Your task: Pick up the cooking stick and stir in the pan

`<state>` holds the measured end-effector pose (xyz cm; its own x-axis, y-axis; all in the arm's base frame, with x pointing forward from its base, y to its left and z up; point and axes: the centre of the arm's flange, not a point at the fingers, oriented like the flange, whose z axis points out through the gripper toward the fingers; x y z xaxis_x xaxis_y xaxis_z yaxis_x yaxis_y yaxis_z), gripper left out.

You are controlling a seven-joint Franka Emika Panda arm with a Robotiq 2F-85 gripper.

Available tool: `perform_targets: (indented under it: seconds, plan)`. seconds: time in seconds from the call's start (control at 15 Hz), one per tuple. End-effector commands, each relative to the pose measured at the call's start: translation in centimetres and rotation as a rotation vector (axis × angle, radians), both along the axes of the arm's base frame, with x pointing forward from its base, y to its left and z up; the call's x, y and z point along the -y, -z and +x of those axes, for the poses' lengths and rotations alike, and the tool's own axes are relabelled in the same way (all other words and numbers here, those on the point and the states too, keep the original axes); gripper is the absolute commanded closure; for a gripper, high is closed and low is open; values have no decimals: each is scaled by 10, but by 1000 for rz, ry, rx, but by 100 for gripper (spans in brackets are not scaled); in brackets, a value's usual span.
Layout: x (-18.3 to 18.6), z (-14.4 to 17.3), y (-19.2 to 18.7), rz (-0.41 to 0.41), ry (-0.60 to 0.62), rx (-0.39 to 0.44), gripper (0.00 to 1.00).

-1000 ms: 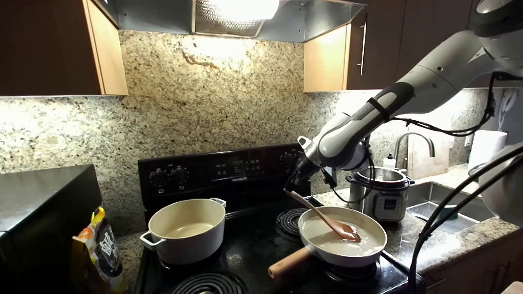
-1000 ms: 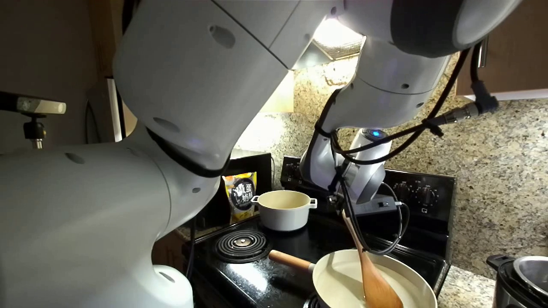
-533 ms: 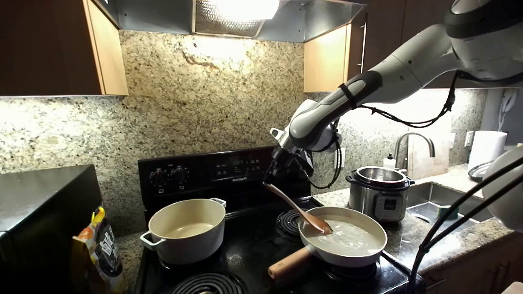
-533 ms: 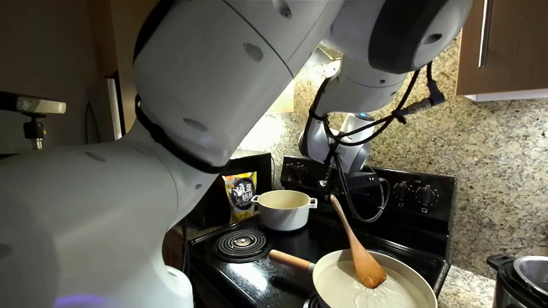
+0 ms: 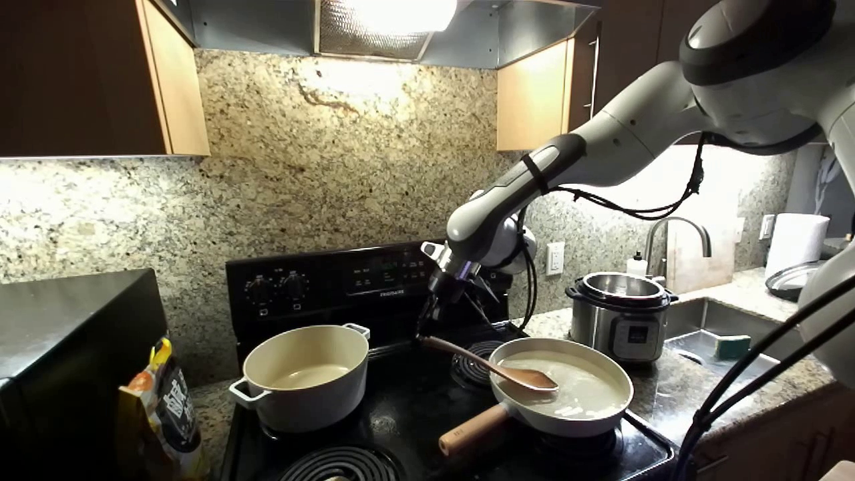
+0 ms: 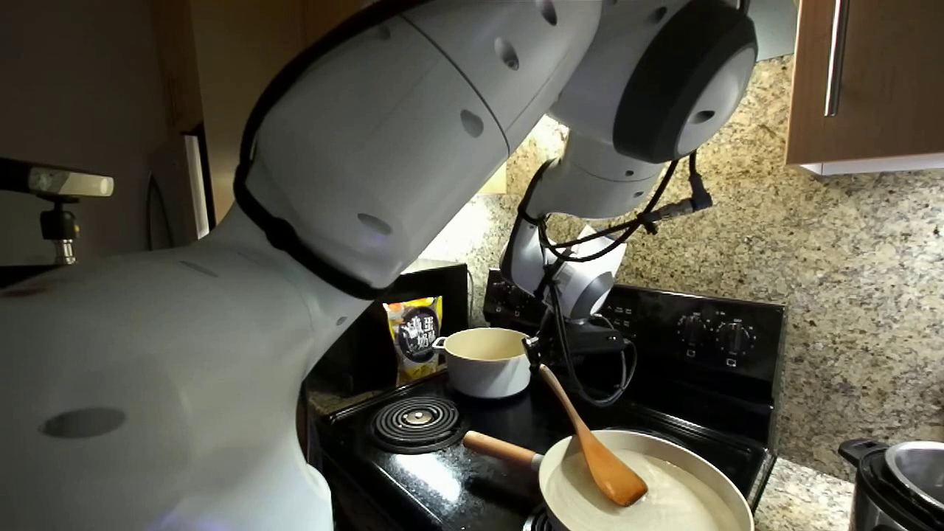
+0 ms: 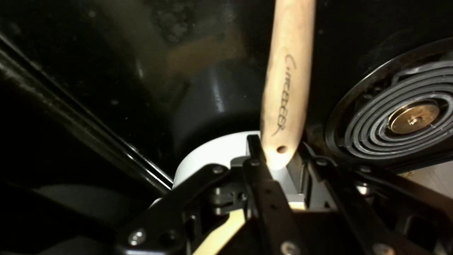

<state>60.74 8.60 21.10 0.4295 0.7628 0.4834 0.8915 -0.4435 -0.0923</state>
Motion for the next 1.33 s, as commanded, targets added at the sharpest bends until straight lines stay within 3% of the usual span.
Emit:
perform_targets:
  seconds: [0.0,0.4,0.6,0.93,1.07,1.27]
  plan:
    - [14,-29,20,53,54,-11,90]
    - [56,-64,47,155,243,19,90]
    - [84,-75,44,191,335,106,90]
    - [112,-94,18,168,416,358,90]
    - [114,-103,5,143,398,410,90]
    - [112,-88,-10,126,362,435,90]
